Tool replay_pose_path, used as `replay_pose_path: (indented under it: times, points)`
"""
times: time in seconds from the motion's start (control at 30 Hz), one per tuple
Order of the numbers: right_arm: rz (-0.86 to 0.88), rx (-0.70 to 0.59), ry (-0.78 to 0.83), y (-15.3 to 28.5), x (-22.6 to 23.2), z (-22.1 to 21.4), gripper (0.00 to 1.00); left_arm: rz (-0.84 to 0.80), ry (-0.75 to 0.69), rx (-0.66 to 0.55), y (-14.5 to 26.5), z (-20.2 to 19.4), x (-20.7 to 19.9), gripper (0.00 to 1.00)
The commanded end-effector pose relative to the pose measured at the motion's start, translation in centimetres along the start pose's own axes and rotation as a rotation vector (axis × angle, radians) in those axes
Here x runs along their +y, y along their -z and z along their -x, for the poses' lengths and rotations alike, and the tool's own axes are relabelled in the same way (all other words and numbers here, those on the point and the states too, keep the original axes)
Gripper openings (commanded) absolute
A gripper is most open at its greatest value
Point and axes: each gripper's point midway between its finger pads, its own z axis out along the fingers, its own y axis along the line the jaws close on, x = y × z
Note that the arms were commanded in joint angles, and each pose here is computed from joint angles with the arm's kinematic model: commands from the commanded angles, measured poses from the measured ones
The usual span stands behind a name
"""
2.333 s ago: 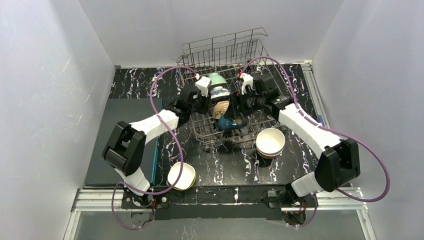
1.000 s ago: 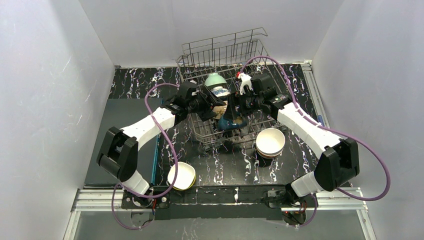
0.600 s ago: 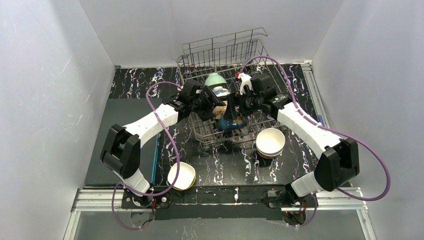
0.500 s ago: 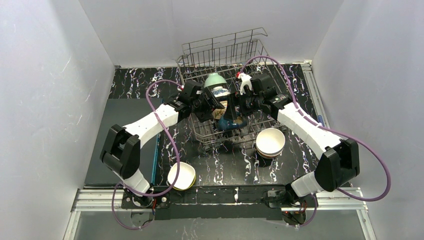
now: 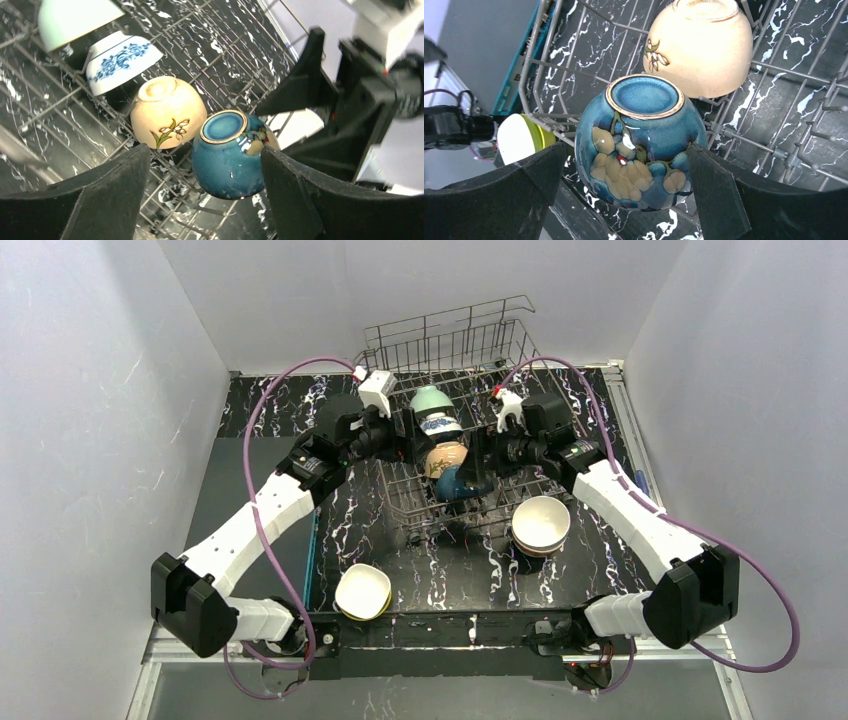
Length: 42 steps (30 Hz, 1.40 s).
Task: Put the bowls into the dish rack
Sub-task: Adjust the bowl in the dish rack, then pick up the bowl from the dish rack.
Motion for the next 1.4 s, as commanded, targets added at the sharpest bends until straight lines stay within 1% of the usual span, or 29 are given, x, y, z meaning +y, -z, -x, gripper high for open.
replay_pose_path:
  times: [0.0,0.1,0.2,0.23,0.27,0.3,0.43,0.6,0.7,0.83,0.97,1.03,1.13,1.2,1.37]
  points:
    - [0.133,-0.08,-0.086,0.6,0.9,2.0,0.99,-0.181,-0.276,0.095,1.0,-0.9,-2.3,0.8]
    - [0.151,-0.129,-0.142,1.4,-0.1,2.8,0.99,-0.225,-0.343,0.211,1.0,-2.4,-2.7,0.81]
    - [0.118,-0.171,-0.209,2.2,-2.3,3.3,0.99,-0.231,-0.402,0.301,0.5,-3.8,-2.6,0.84]
    - [0.102,-0.183,-0.23,2.5,-3.0,3.5,0.99,-0.226,-0.424,0.32,0.4,-3.7,-2.8,0.87]
    - [0.086,-0.191,-0.252,2.7,-3.8,3.5,0.99,-0.223,-0.442,0.35,0.3,-4.1,-2.8,0.96]
    - [0.071,-0.199,-0.272,3.0,-4.5,3.6,0.99,-0.218,-0.46,0.382,0.2,-4.5,-2.8,0.98]
    - [0.038,-0.211,-0.304,3.3,-5.9,3.3,0.99,-0.24,-0.554,0.478,-0.3,-6.2,-4.0,0.98]
    - [0.034,-0.191,-0.306,3.1,-6.2,2.3,0.99,-0.29,-0.668,0.533,-1.1,-7.6,-5.6,0.98]
    - [0.03,-0.187,-0.3,3.2,-6.3,2.1,0.99,-0.301,-0.72,0.595,-1.8,-8.8,-6.0,0.98]
    - [0.036,-0.183,-0.294,3.2,-6.2,2.0,0.99,-0.217,-0.795,0.662,-3.3,-9.9,-5.3,0.98]
    - [0.049,-0.175,-0.3,3.0,-6.2,1.7,0.99,-0.117,-0.91,0.685,-4.4,-10.6,-4.3,0.98]
    - [0.055,-0.174,-0.298,3.0,-6.1,1.7,0.99,-0.074,-0.96,0.693,-4.8,-10.8,-3.8,0.96]
    - [0.06,-0.174,-0.3,3.0,-6.1,1.7,0.99,-0.031,-1.003,0.697,-5.2,-11.0,-3.5,0.9]
    - [0.063,-0.171,-0.302,2.9,-6.0,1.6,0.99,-0.028,-1.009,0.683,-5.4,-10.8,-3.7,0.83]
    - [0.069,-0.169,-0.301,2.9,-5.9,1.6,0.99,-0.07,-0.982,0.615,-5.2,-9.8,-5.2,0.61]
